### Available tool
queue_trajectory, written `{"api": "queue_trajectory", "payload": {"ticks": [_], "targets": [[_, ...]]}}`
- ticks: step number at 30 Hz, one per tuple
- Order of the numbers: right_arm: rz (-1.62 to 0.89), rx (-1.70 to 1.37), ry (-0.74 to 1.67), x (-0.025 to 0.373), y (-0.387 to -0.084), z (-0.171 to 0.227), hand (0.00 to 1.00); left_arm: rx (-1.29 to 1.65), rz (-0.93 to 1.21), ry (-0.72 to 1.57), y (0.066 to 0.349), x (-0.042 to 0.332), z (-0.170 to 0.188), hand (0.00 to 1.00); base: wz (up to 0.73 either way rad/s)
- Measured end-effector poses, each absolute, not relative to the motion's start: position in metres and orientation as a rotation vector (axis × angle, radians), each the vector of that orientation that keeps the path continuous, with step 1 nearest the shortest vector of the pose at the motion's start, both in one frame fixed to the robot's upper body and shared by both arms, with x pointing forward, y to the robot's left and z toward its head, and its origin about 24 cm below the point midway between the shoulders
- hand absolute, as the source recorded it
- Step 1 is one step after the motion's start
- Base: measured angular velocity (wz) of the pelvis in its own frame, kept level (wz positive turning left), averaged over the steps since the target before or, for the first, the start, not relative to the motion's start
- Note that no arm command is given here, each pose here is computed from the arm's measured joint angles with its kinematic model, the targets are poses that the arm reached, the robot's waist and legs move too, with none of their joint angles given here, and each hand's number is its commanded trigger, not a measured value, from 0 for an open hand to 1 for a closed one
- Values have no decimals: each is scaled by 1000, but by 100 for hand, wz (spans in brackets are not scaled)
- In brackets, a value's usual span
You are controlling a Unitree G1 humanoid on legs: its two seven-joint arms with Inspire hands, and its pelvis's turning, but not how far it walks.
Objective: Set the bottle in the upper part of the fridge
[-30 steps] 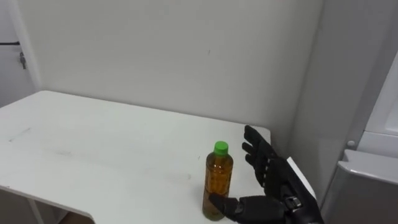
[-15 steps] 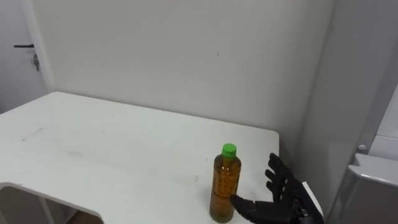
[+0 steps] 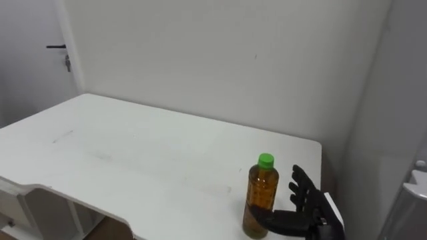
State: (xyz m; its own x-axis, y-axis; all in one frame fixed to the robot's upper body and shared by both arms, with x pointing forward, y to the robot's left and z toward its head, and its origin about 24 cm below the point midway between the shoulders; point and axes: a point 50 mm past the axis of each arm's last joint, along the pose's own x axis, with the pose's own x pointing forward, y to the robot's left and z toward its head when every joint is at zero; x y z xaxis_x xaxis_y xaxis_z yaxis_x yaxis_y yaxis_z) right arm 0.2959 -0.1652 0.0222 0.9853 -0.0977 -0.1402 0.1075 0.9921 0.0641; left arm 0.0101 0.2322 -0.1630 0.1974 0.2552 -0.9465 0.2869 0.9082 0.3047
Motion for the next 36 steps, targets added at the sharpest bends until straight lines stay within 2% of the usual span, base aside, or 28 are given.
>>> {"api": "queue_trajectory", "payload": {"ticks": [23,28,36], "targets": [[-135,45,209,292,-167,7,0,458,-40,1380,231,8,-161,0,6],[-176,14,296,286,-176,-13,0,454,-32,1380,232,8,-161,0,4],[-235,-25,283,289,-195,-9,0,451,-27,1383,233,6,-161,0,4]]}}
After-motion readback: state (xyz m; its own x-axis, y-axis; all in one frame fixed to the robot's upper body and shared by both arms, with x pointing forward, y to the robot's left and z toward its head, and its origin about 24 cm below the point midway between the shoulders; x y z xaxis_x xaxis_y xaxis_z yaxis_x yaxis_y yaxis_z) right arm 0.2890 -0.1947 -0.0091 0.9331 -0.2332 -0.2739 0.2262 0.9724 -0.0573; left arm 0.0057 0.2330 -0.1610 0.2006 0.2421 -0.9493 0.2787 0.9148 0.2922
